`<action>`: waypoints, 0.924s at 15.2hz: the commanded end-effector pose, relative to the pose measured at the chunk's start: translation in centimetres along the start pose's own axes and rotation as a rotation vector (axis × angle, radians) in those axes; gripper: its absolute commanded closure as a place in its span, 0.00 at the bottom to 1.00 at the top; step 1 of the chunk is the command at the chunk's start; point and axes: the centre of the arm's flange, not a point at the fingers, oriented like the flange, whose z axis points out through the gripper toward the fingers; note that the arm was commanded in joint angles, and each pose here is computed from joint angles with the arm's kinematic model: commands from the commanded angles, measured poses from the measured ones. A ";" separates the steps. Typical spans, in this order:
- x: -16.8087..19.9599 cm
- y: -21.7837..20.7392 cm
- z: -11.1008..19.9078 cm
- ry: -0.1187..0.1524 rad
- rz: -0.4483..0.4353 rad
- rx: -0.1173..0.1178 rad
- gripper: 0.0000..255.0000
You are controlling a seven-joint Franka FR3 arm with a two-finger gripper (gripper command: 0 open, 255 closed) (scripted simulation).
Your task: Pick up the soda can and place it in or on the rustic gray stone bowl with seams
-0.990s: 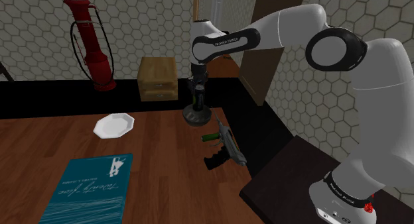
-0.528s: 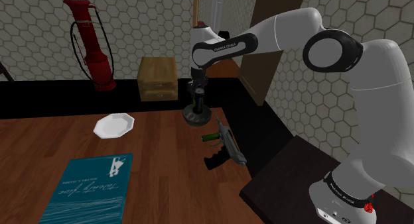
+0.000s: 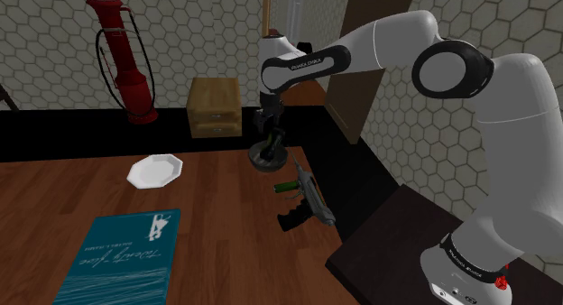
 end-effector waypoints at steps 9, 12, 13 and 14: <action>0.0 0.0 -5.0 0.000 0.000 0.000 0.00; 0.0 0.0 -5.0 0.000 0.000 0.000 0.00; 0.0 0.0 -5.0 0.000 0.000 0.000 0.00; 0.0 0.0 -5.0 0.000 0.000 0.000 0.00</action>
